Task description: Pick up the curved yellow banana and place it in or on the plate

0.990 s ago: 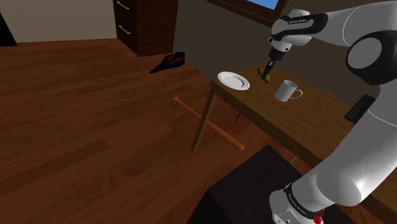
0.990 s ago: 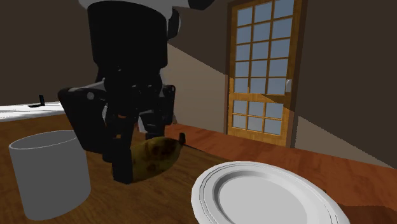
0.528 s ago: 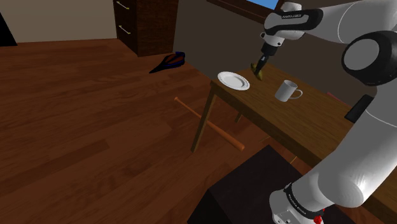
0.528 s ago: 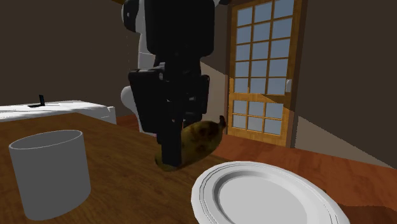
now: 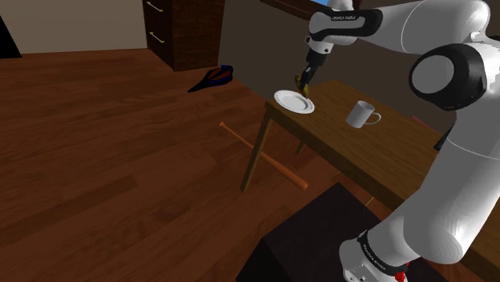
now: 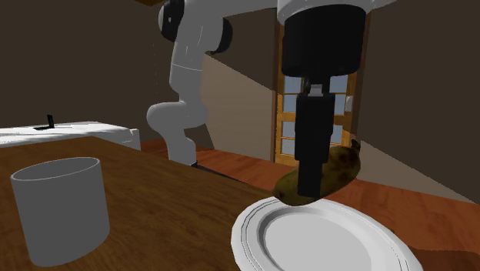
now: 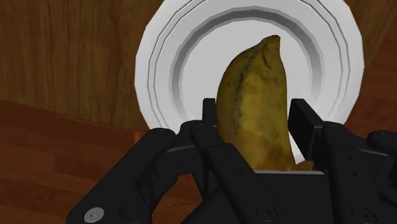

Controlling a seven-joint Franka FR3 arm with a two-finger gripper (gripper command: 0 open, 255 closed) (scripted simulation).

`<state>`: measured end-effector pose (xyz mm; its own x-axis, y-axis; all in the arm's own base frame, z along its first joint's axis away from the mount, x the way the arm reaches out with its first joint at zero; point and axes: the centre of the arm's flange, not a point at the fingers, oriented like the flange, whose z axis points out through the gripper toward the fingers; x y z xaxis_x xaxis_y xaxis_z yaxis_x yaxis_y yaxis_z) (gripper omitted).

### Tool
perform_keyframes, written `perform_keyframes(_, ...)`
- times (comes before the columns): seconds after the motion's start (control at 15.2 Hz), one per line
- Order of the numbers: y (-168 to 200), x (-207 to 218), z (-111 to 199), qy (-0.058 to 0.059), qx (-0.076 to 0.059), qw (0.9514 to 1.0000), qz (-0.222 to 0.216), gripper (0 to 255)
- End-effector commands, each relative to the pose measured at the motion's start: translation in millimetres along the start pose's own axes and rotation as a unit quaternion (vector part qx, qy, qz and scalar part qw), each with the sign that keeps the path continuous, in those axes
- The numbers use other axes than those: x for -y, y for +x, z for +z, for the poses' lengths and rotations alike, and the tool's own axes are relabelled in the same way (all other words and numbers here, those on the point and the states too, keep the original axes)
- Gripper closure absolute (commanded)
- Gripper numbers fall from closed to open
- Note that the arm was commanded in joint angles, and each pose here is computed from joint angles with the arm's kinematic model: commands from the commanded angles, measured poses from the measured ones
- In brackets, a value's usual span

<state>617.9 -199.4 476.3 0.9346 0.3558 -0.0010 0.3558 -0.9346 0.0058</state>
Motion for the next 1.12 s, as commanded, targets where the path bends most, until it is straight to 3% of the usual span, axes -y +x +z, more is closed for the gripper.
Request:
perform_keyframes(0.0,8.9,4.1,5.0,0.0,0.0,1.0,0.0,255)
perform_keyframes(0.73,8.9,4.4,63.7,0.0,0.0,1.0,0.0,255)
perform_keyframes(1.06,8.9,4.4,63.7,0.0,0.0,1.0,0.0,255)
